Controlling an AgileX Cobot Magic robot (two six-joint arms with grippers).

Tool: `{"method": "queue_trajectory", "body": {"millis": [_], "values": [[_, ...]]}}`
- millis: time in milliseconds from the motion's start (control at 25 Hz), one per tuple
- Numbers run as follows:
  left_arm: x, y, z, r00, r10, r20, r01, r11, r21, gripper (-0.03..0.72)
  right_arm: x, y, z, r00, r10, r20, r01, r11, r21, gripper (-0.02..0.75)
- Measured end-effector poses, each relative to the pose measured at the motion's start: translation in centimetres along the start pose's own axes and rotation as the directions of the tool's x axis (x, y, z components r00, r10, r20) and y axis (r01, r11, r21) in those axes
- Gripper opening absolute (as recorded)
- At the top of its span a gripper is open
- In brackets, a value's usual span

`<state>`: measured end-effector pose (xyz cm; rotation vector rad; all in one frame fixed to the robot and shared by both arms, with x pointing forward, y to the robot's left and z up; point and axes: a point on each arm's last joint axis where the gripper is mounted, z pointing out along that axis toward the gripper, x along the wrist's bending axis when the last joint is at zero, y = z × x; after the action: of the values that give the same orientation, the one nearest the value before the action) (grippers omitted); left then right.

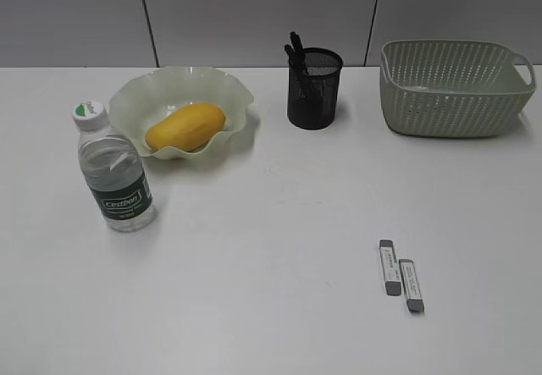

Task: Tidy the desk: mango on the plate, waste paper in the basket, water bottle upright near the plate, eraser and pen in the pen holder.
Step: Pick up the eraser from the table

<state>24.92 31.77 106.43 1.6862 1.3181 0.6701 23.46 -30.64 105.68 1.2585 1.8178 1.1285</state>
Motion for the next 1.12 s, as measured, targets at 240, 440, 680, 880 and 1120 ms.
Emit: {"method": "queue_trajectory", "body": {"millis": [240,440,680,880,1120], "values": [[0.0,0.0,0.0,1.0,0.003,0.005,-0.003,1.0,-0.004,0.54,0.0,0.0,0.0,1.0,0.0,0.0,0.0,1.0,0.0,0.241],[0.0,-0.1,-0.1,1.0,-0.006,-0.009,0.006,1.0,-0.014,0.536,0.0,0.0,0.0,1.0,0.0,0.0,0.0,1.0,0.0,0.241],[0.1,-0.8,-1.3,0.984,-0.103,-0.147,0.088,0.991,-0.102,0.52,0.0,0.4,0.6,1.0,-0.003,-0.001,0.003,0.999,0.042,0.243],[0.0,-0.9,-1.5,0.961,-0.151,-0.23,0.126,0.985,-0.121,0.518,0.3,4.1,3.8,1.0,-0.006,-0.018,0.01,0.98,0.197,0.244],[0.0,-0.9,-1.5,0.959,-0.156,-0.237,0.129,0.984,-0.122,0.51,1.6,6.5,15.4,0.998,0.039,-0.055,-0.006,0.86,0.51,0.244]]}}
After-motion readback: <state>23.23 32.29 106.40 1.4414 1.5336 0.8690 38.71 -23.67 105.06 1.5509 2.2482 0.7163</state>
